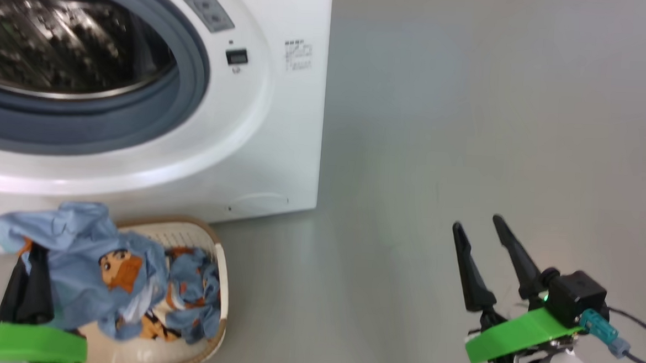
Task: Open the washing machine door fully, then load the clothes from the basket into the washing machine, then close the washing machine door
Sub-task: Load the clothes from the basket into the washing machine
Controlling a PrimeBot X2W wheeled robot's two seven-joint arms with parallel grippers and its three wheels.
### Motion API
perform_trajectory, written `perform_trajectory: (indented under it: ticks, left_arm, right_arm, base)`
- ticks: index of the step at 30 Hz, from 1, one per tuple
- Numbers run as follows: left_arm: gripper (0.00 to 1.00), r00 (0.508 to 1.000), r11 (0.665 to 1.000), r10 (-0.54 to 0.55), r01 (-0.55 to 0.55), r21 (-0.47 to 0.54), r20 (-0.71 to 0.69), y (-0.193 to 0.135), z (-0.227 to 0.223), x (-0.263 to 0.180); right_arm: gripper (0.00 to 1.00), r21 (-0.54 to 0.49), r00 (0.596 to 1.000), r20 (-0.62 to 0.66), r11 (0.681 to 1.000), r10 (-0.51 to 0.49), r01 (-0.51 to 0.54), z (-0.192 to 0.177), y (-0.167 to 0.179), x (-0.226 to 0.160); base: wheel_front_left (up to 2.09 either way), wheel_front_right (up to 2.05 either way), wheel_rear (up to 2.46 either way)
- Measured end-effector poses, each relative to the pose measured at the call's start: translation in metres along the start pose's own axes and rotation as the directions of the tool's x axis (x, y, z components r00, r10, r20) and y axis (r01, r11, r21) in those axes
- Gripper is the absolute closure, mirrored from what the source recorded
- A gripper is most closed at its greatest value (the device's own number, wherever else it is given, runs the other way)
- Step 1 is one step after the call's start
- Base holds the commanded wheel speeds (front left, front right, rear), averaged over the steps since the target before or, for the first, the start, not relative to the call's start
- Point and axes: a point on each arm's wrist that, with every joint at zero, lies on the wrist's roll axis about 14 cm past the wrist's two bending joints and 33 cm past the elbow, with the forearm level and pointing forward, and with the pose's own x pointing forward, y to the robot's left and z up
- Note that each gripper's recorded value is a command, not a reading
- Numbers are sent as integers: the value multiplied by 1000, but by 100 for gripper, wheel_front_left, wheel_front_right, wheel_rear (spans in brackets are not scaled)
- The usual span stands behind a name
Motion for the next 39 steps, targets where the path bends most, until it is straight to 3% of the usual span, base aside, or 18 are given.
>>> perform_trajectory:
  ticks: [15,39]
  left_arm:
    - [100,992,997,8,-17,75,124,-8,43,-41]
    - [100,989,994,47,-60,88,142,-4,47,-70]
  right_arm:
    - [0,-10,998,65,1000,-8,9,27,2,-32]
    - [0,-8,997,73,1000,-7,7,30,4,-42]
  base:
    - [0,0,0]
    - [0,0,0]
